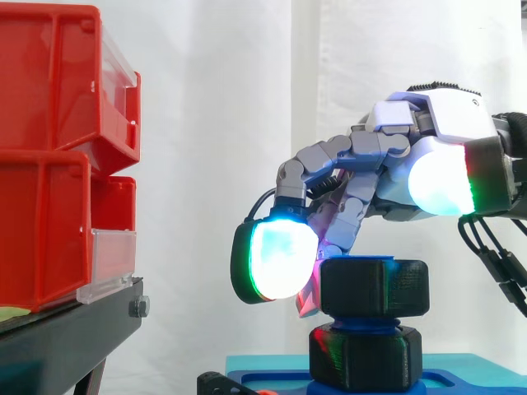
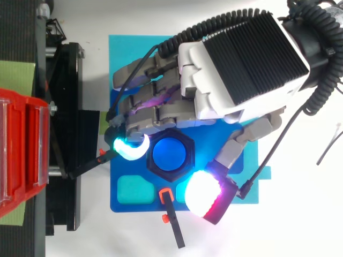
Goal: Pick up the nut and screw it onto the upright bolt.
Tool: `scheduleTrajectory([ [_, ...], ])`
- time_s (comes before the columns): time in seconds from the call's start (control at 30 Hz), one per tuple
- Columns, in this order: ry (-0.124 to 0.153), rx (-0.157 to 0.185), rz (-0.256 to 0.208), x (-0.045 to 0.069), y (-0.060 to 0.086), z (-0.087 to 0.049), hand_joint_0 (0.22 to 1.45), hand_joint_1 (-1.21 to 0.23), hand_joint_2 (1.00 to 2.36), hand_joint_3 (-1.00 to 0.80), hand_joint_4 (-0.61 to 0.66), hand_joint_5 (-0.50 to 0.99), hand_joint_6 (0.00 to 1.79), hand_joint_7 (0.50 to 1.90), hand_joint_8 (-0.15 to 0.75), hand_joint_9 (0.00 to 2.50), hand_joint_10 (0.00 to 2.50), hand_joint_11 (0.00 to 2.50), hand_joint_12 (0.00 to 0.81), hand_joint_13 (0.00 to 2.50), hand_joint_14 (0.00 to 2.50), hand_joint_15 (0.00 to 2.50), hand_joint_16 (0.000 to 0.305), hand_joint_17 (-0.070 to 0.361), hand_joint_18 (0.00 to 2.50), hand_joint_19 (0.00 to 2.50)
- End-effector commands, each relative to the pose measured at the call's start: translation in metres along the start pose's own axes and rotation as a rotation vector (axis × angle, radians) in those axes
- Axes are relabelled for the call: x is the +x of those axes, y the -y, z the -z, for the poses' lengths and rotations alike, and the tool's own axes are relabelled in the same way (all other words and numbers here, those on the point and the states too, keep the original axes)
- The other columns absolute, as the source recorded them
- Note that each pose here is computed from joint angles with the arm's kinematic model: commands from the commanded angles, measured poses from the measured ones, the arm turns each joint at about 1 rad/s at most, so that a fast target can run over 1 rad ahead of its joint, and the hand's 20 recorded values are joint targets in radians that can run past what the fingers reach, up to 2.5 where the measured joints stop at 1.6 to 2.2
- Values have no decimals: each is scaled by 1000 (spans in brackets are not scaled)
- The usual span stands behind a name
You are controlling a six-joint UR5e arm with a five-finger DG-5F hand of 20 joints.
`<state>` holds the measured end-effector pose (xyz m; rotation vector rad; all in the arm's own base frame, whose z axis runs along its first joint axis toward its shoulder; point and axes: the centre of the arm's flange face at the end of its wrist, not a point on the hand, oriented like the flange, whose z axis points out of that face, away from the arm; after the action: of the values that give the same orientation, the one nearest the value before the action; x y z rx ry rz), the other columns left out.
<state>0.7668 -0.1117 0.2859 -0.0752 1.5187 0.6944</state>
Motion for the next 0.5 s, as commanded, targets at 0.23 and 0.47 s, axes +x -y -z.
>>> scheduleTrajectory([
  [0.23, 1, -6, 19, -5, 9, 9, 525, -400, 1000, -500, 343, -25, 506, 1029, 344, 1234, 0, 0, 387, 832, 0, 0, 50, 112, 519, 0],
  [0.47, 6, -10, 33, -8, 15, 14, 529, -406, 1000, -500, 324, -10, 506, 1127, 341, 1279, 0, 22, 386, 874, 0, 0, 50, 112, 568, 0],
])
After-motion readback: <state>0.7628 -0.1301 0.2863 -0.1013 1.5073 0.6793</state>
